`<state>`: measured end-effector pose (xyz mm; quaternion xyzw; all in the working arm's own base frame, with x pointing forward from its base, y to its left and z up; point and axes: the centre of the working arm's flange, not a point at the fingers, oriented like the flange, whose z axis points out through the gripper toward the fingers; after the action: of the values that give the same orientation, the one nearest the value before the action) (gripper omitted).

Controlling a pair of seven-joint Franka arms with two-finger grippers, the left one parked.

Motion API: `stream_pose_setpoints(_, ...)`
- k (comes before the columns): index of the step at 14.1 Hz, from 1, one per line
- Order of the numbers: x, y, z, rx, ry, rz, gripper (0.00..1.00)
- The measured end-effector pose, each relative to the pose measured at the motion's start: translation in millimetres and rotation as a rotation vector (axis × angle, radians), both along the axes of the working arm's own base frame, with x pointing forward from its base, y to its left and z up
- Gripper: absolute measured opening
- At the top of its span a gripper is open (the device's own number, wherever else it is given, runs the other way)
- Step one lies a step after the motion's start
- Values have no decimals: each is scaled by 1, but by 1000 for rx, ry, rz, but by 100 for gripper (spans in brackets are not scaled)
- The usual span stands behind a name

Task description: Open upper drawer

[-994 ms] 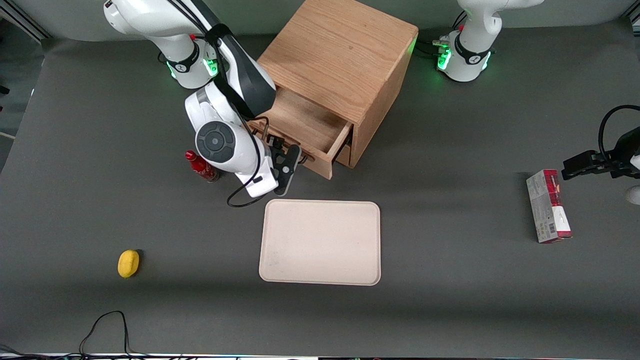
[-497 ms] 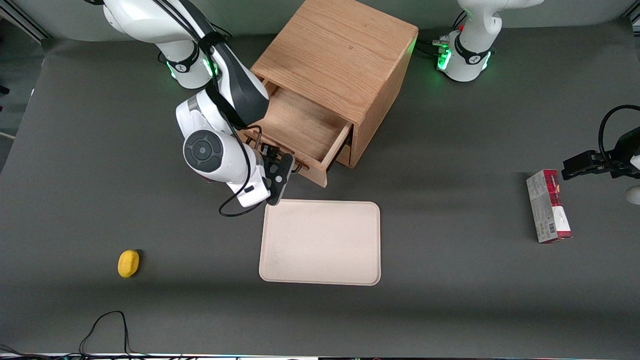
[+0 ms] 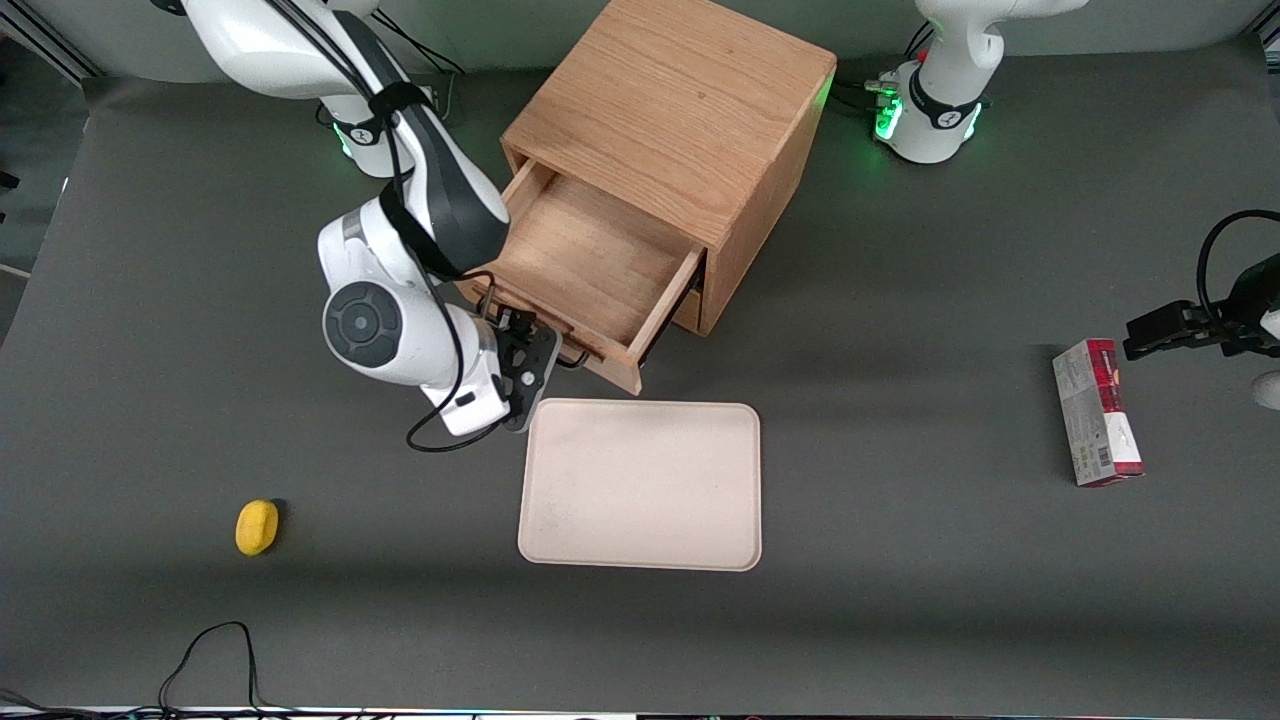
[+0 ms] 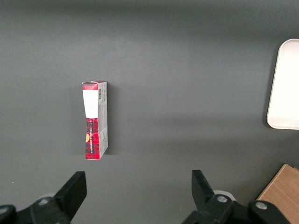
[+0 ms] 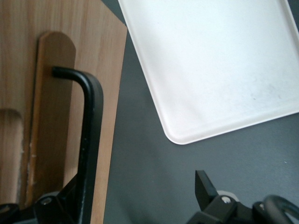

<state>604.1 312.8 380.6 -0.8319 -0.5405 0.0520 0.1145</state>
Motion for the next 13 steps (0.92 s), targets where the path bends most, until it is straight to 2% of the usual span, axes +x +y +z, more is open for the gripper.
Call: stream_pose_setpoints(13,36,-33,16,21,-51,-49,100)
